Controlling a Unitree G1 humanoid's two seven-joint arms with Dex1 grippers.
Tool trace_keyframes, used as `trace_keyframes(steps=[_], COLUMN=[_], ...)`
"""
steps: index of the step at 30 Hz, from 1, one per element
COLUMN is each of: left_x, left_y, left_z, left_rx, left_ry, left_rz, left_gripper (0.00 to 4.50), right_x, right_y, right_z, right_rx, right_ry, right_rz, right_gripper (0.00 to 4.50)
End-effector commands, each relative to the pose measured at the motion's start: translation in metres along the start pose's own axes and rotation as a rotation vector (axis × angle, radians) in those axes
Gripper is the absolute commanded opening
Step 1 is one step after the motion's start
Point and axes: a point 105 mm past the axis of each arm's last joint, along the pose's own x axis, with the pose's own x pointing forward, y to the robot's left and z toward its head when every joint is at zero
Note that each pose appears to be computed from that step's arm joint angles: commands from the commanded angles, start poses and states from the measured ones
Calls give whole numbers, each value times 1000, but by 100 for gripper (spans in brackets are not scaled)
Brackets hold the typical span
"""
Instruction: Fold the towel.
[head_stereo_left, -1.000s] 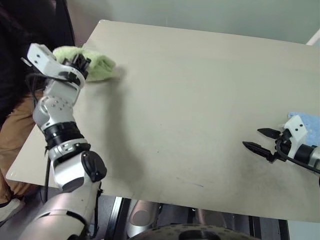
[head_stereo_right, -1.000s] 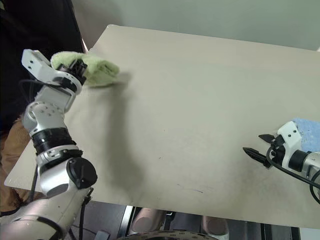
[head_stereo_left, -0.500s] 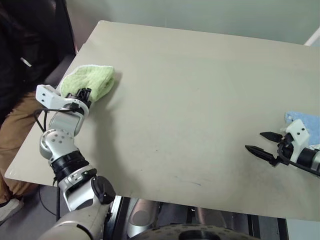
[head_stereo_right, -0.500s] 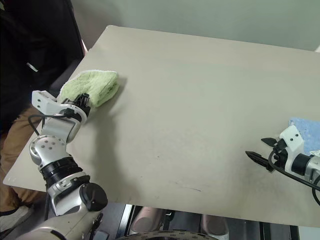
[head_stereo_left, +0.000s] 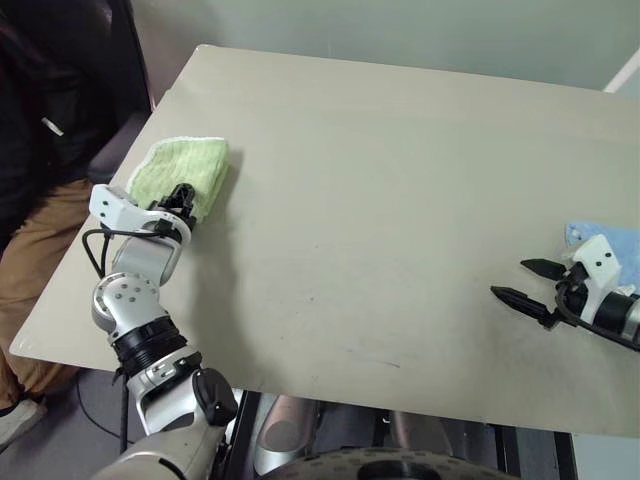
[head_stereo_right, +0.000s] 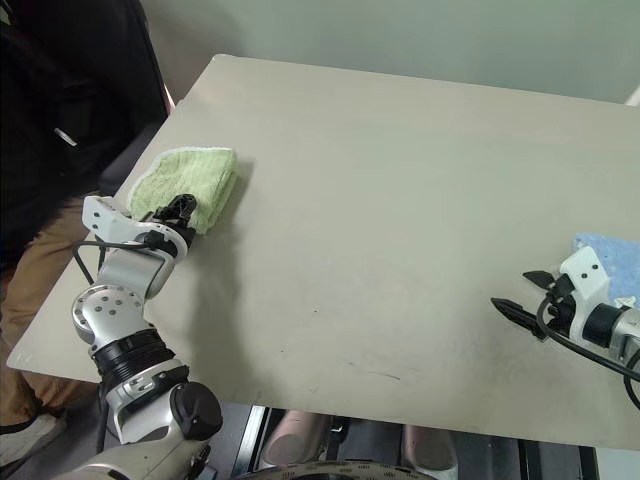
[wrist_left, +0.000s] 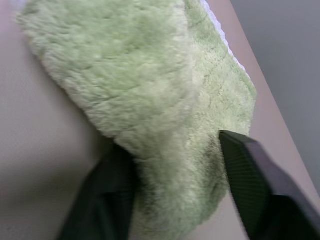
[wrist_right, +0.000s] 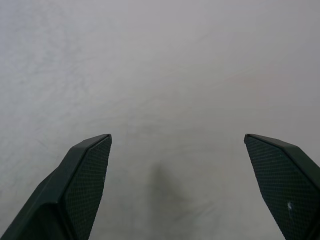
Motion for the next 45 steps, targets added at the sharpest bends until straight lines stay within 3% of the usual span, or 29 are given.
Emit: trace_keyframes(steps=[1, 2, 7, 12, 14, 20, 24, 28, 36, 45], left_x=[-4, -4, -15, -42, -46, -28, -8, 6, 0, -1], left_y=[-19, -26, -57, -83, -88, -87, -82, -85, -69, -48], left_z=[6, 1, -38, -79, -89, -74, -59, -66, -82, -48], left_rx=[60, 57, 70, 470, 503, 483, 454, 379, 454, 647], left_ry=[-25, -9, 100, 255, 312, 242, 118, 111, 197, 50], left_rz=[-59, -73, -146, -413, -501, -481, -417, -383, -334, -225], left_gripper=[406, 443, 447, 447, 447, 447, 447, 447, 447, 447], right_x=[-4, -4, -4, -5, -7, -15, -18, -16, -16, -11], right_y=[1, 1, 3, 6, 8, 12, 10, 9, 11, 10], right_z=[11, 11, 12, 12, 13, 10, 9, 7, 8, 10], right_rx=[-26, -25, -17, -10, -7, -2, -5, -9, -8, -12], right_ry=[-34, -34, -36, -44, -49, -46, -42, -35, -34, -30], right_rz=[-13, -13, -9, -10, -14, -33, -52, -65, -51, -35], right_gripper=[450, 450, 450, 450, 450, 450, 450, 450, 450, 450])
